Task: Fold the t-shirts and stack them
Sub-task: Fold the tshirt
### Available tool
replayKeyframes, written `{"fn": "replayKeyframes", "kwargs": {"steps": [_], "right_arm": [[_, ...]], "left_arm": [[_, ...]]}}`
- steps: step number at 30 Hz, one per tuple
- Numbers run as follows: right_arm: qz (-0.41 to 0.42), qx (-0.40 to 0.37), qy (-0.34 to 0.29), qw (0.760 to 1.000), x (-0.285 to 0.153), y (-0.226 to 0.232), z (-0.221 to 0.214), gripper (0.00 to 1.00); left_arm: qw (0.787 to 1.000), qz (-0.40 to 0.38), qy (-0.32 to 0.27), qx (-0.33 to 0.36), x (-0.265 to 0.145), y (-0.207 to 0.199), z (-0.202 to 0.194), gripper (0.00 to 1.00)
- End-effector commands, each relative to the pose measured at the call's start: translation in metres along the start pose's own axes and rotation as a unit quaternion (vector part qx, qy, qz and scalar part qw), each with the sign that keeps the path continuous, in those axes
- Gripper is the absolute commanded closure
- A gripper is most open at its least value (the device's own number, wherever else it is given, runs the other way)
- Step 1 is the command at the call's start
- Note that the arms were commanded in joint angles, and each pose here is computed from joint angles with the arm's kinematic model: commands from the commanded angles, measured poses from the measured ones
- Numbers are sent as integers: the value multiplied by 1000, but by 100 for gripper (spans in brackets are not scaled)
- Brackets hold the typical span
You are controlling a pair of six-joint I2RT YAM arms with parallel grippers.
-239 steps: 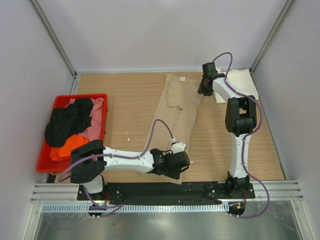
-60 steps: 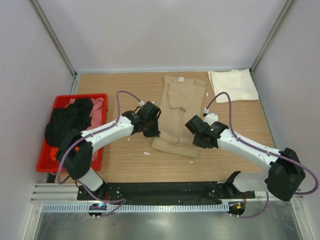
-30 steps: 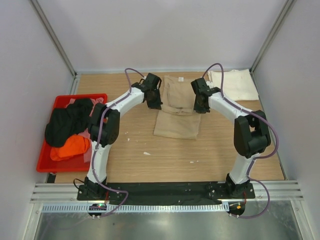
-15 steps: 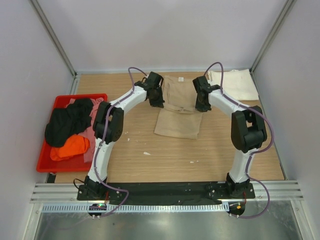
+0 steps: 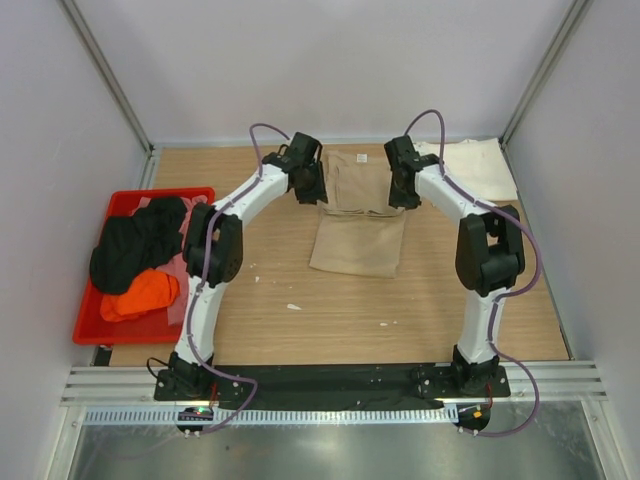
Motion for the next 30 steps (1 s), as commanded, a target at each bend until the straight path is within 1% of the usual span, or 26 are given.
{"fn": "replayKeyframes", "kwargs": {"steps": [1,2,3,5,7,14,18,22,23,24,26,27,29,30], "right_arm": [[17,-1,-6,1000,-23,-7,-6,68],[26,7,-18,999,-31,-8,-5,70],[31,8,-14,999,-30,-7,-10,71],[48,11,-16,999,-35,-5,-11,75],[58,11,-10,998,-32,-2,-17,75],[55,6,5,998,-12,3,-25,75],[41,4,-5,999,0,2,-16,74],[30,-3,-10,999,18,-2,1,74],[25,-5,-4,1000,27,-3,1,74],[24,-3,-14,1000,28,-4,10,74],[15,-4,-12,1000,34,-11,15,73],[15,-1,-24,1000,30,-13,25,73],[19,-8,-29,999,19,-16,30,71],[23,-7,-31,999,12,-18,30,71]], "left_arm": [[999,-43,-19,21,-39,-16,4,65],[999,-44,0,15,-35,-11,-10,67],[998,-65,-5,14,-39,-16,-11,71],[998,-66,12,0,-33,-10,-26,76],[997,-70,21,-1,-26,-10,-35,81],[998,-48,47,-8,5,-1,-47,83],[999,-42,32,-6,17,-3,-40,82],[999,-52,4,-5,26,-15,-18,82],[999,-49,1,-11,31,-14,-13,81],[999,-43,3,-15,40,-9,-11,80],[998,-50,-9,-35,40,-10,7,78],[997,-59,-5,-43,40,-10,11,77],[996,-75,-8,-48,30,-15,21,77],[995,-89,-13,-43,13,-22,25,75]]}}
Point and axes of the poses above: each gripper's point midway between its finger pads, its own x axis out along the fingers, its own y axis along the line the jaws close on, z = x × y, the point moved 7 cm from there along -x, back along the fingers, and after that the axes turned 15 degrees about -x, right-handed, at the moved point
